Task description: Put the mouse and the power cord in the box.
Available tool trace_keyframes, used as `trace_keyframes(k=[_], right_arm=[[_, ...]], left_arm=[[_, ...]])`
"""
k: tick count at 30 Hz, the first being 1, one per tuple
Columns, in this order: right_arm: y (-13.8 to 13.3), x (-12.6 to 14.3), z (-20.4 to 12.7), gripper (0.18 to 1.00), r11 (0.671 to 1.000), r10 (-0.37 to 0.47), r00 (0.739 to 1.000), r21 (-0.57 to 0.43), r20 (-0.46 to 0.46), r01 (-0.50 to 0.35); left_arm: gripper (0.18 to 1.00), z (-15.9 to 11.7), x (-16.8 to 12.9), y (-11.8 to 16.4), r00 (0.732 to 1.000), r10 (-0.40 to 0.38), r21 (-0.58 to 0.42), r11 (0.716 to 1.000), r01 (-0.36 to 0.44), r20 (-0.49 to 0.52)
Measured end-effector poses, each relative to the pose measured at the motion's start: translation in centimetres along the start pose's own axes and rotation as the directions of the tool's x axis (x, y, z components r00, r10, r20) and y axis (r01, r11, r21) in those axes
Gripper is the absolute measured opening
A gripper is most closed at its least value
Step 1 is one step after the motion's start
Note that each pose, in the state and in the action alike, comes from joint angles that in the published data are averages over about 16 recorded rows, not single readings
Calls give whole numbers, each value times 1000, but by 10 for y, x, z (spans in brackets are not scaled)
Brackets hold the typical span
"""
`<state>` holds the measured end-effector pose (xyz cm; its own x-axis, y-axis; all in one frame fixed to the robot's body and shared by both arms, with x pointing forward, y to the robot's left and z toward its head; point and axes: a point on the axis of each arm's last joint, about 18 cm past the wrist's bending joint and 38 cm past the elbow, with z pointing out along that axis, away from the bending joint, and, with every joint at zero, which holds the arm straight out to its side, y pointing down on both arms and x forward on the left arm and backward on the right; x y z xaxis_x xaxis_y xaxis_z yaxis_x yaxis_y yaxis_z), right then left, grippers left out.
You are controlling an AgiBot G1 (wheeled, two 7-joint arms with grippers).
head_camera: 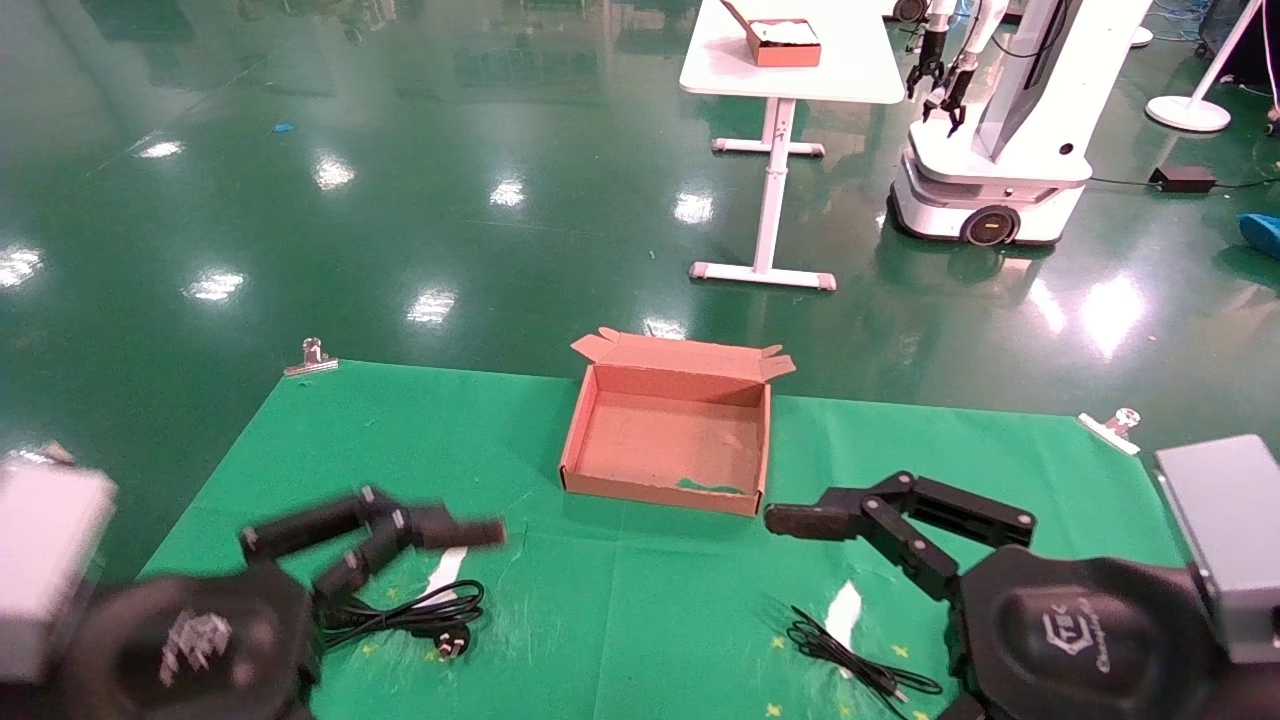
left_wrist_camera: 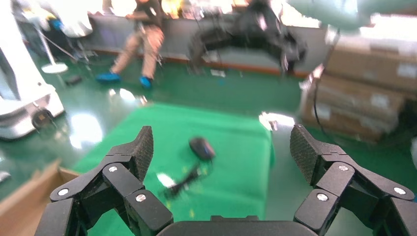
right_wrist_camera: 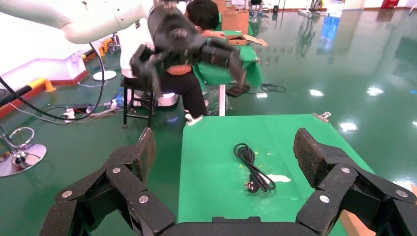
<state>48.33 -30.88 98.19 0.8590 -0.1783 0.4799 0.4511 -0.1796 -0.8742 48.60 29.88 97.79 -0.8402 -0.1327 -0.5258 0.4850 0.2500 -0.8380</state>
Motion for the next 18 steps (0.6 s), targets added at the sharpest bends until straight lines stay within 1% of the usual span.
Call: trace_keyframes(k=[4, 7, 9, 12, 18], right_arm=[[17, 7, -5, 1001, 996, -16, 1000, -93, -8, 16], [36, 18, -11, 1001, 982, -33, 999, -186, -24, 28], [51, 27, -15, 1001, 967, -45, 998, -253, -37, 34], [74, 43, -21, 1001, 935, -63, 996, -354, -55, 40], [122, 75, -26, 1001, 852, -101, 992, -521, -70, 50]], left_arm=[[1000, 3, -9, 18, 998, 52, -129, 990, -54, -19], [1000, 5, -23, 36, 995, 90, -242, 966, -95, -33], [1000, 6, -35, 50, 993, 113, -317, 941, -120, -42], [1000, 8, -56, 70, 989, 141, -422, 894, -150, -53], [1000, 10, -98, 110, 984, 171, -584, 793, -172, -57]])
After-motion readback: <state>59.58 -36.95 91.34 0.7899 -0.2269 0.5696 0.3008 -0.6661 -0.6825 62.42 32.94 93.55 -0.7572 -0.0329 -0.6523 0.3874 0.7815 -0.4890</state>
